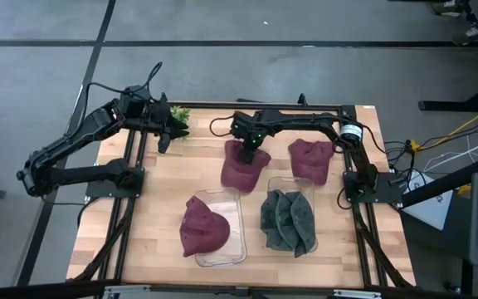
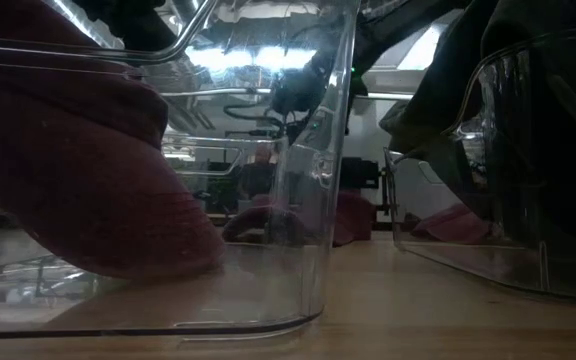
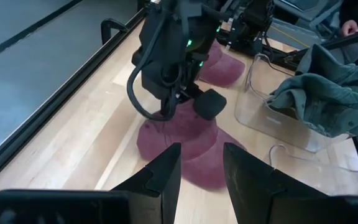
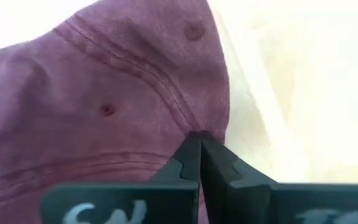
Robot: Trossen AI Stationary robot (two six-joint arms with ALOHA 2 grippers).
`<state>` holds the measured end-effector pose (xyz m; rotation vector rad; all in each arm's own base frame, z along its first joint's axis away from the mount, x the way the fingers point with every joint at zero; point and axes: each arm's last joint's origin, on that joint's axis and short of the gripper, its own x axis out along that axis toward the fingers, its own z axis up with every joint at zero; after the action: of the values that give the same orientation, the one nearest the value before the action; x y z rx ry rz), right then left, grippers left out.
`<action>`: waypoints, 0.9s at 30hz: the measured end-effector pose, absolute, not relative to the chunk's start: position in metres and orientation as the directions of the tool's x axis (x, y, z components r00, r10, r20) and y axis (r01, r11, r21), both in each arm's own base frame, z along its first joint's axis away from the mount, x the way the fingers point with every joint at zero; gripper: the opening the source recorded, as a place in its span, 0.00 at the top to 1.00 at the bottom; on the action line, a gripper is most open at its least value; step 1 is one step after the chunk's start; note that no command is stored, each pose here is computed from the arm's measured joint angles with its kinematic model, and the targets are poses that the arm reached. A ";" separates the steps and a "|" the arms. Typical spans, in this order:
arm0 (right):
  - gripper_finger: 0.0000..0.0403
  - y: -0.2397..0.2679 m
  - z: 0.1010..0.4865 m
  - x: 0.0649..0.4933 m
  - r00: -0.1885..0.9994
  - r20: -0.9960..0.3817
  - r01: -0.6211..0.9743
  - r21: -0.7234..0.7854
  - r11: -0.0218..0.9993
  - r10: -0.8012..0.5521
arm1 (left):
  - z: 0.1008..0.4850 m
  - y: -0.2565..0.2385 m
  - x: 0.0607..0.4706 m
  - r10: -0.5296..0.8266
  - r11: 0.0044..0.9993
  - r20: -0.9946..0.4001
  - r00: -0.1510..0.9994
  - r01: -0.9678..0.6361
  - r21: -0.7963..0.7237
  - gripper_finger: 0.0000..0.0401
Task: Pick & Place hat
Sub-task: Put the left pink cap into the left transparent bin
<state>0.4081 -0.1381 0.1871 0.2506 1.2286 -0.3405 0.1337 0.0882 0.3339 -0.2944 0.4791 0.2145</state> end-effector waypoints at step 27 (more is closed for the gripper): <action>1.00 -0.114 0.262 0.419 0.267 -0.940 0.296 -0.131 0.946 -0.214 | 0.333 0.088 0.133 0.129 0.935 -0.492 0.861 -0.271 -0.229 0.72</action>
<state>0.4189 -0.1142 0.2616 0.0752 1.2544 -0.3445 0.1331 0.0878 0.3328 -0.2982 0.4919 0.2133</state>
